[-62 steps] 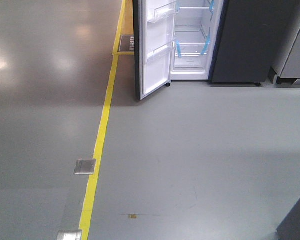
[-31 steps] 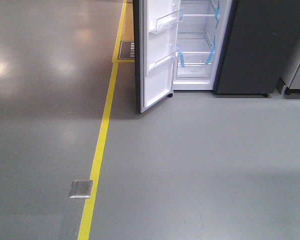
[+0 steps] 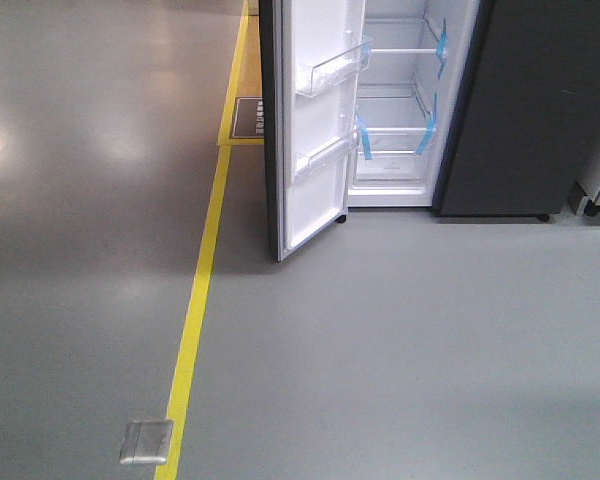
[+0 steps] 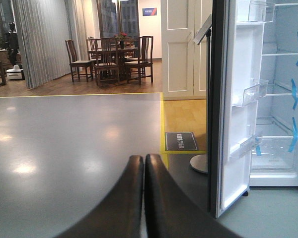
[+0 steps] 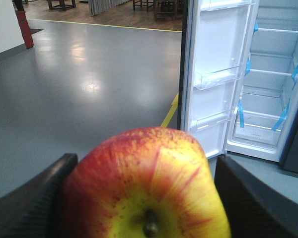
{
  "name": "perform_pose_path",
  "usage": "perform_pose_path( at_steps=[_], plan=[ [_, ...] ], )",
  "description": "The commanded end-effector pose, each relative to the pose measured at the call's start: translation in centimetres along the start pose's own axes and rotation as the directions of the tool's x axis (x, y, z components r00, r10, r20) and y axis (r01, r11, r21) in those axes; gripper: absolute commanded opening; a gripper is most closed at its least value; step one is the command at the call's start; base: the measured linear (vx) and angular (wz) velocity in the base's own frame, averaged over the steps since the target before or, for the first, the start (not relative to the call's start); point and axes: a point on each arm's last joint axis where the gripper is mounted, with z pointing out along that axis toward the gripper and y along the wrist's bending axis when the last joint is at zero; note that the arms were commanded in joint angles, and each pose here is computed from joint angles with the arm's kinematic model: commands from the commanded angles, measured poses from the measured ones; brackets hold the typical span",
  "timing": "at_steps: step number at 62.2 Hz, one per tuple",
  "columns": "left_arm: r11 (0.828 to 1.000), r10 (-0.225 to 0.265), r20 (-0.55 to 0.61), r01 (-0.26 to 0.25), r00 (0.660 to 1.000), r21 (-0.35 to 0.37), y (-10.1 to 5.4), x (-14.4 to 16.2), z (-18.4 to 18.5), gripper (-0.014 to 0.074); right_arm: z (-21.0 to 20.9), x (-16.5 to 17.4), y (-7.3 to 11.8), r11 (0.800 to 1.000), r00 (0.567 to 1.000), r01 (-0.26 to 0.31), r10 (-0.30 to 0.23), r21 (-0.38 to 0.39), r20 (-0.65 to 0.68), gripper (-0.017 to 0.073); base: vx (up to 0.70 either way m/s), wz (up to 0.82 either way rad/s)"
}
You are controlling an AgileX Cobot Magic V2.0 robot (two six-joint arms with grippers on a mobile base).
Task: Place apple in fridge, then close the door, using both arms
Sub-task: 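Drive toward the open white refrigerator carrying the apple, then approach the refrigerator door bins, keeping the apple in the right gripper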
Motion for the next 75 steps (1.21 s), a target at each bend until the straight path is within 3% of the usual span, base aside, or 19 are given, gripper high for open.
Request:
perform_pose_path(
  at_steps=[1, 75],
  plan=[
    [1.0, -0.013, 0.063, 0.013, 0.998, -0.007, 0.08, 0.01, -0.06, -0.0006, -0.16, -1.27, -0.1, 1.0, 0.996, -0.006, 0.005, 0.012, 0.09, -0.0006, 0.34, -0.03],
    [1.0, -0.013, 0.063, 0.013, 0.998, -0.007, 0.08, 0.01, -0.06, -0.0006, -0.16, -1.27, -0.1, 1.0, 0.996, -0.006, 0.005, 0.012, 0.09, -0.0006, 0.27, -0.01]
  ],
)
